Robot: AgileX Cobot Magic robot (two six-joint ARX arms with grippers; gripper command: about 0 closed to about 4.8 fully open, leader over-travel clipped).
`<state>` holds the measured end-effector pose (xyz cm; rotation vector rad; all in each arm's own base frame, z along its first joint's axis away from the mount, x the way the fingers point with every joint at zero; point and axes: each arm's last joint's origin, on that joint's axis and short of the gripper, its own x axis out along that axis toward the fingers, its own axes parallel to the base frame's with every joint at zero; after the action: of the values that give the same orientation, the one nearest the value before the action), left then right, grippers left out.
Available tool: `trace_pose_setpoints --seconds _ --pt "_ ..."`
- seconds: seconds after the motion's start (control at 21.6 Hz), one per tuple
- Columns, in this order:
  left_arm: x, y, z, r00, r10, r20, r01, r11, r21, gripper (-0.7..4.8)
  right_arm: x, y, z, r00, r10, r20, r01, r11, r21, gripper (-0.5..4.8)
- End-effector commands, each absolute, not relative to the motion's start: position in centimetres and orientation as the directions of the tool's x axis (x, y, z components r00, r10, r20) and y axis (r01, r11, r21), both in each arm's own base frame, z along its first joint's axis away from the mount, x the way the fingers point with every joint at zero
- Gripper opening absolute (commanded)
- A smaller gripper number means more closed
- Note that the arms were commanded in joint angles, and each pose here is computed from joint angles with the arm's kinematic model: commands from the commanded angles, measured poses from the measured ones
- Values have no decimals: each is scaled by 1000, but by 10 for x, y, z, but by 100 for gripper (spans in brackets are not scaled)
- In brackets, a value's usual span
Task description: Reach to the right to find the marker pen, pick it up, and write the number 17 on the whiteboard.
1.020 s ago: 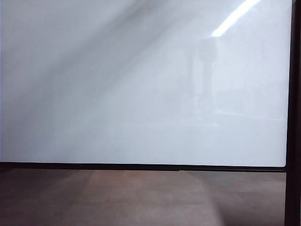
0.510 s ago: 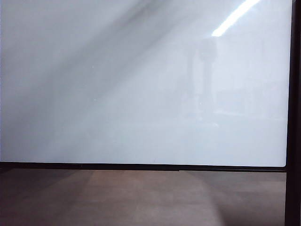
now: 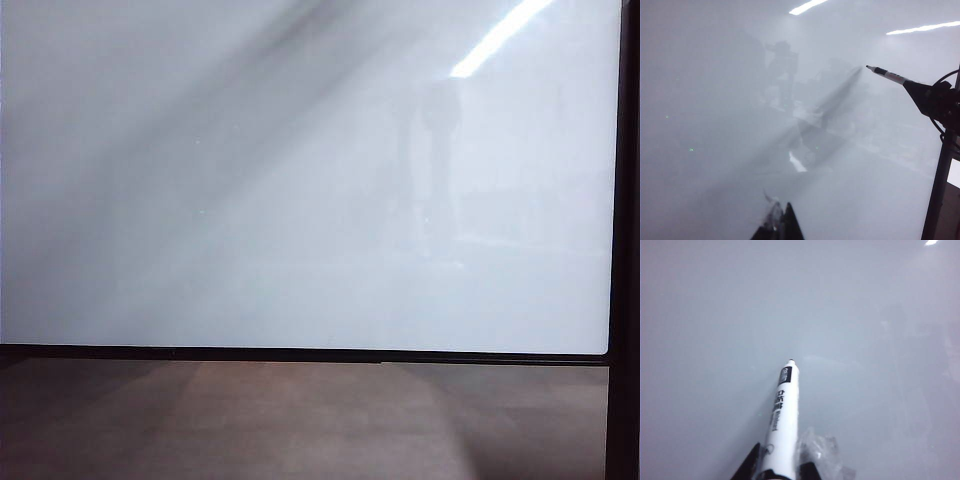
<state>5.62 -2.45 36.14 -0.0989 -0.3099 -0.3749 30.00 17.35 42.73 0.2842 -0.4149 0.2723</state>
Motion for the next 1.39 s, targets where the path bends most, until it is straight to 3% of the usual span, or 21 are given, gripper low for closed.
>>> trace_pose_setpoints --seconds 0.05,1.39 --pt "56 -24 363 880 -343 328 374 927 -36 -5 300 171 431 874 194 445 -314 925 215 -4" --pt "56 -24 363 880 -342 330 374 927 -36 -5 316 170 406 936 200 290 -262 945 194 -4"
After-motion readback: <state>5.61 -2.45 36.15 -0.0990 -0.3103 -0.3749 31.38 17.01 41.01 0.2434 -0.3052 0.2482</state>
